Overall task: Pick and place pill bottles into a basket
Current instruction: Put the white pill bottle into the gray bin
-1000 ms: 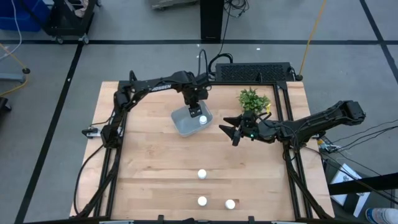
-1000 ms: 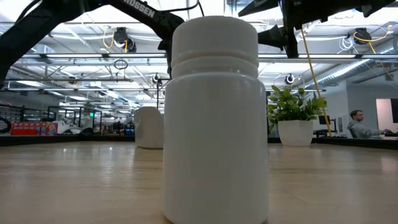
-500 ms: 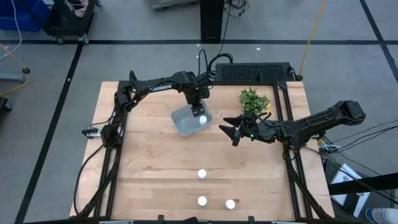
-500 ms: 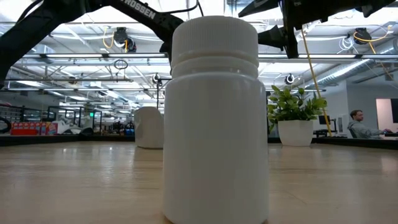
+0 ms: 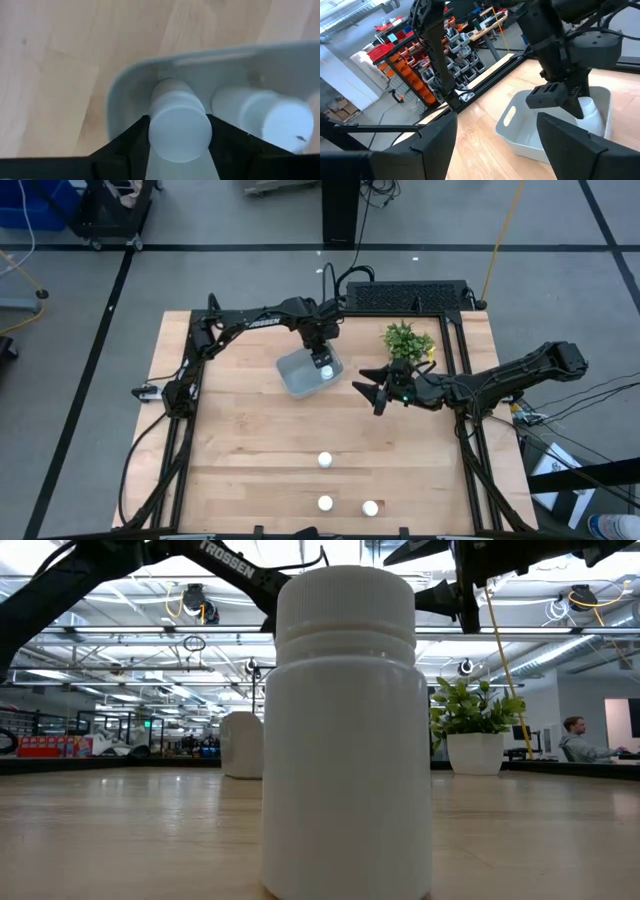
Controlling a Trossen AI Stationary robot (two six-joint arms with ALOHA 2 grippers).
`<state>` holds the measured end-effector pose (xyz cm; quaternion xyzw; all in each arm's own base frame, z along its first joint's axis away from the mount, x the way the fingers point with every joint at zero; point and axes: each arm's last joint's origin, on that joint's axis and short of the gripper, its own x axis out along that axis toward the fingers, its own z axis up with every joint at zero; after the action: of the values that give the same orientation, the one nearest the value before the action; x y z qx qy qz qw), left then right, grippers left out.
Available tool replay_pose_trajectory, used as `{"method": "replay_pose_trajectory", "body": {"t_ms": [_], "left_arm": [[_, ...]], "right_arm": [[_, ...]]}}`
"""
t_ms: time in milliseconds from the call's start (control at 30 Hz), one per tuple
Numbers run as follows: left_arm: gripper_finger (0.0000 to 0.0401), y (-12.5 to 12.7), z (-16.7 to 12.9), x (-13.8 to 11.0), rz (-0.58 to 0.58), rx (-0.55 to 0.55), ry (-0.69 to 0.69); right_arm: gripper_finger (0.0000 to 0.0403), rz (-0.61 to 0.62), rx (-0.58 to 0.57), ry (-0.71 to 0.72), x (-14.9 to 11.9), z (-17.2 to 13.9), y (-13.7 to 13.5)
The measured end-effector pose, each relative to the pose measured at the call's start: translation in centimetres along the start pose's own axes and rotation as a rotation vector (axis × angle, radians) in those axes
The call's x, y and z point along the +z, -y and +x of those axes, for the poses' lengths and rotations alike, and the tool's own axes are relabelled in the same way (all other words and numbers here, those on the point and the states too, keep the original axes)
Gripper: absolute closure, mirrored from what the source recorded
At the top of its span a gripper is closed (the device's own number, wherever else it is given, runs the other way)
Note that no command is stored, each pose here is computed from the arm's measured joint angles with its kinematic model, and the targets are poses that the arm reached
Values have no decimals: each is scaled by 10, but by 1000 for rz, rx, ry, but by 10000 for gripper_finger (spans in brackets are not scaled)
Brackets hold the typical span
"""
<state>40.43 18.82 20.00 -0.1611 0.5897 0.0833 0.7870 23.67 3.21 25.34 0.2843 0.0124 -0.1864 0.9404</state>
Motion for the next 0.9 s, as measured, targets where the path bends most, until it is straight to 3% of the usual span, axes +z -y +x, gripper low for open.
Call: {"method": "replay_pose_trajectory", "body": {"t_ms": [133,433,900], "left_arm": [[197,1,2,-3,21,10,-32],[225,9,4,0,41,28,-17],[152,11,6,-1,11,57,-26]], "right_arm": [[133,-2,0,-1,0,0,0],[137,-7,-4,-4,-1,0,0],[133,-8,-6,-5,-1,0,0]]}}
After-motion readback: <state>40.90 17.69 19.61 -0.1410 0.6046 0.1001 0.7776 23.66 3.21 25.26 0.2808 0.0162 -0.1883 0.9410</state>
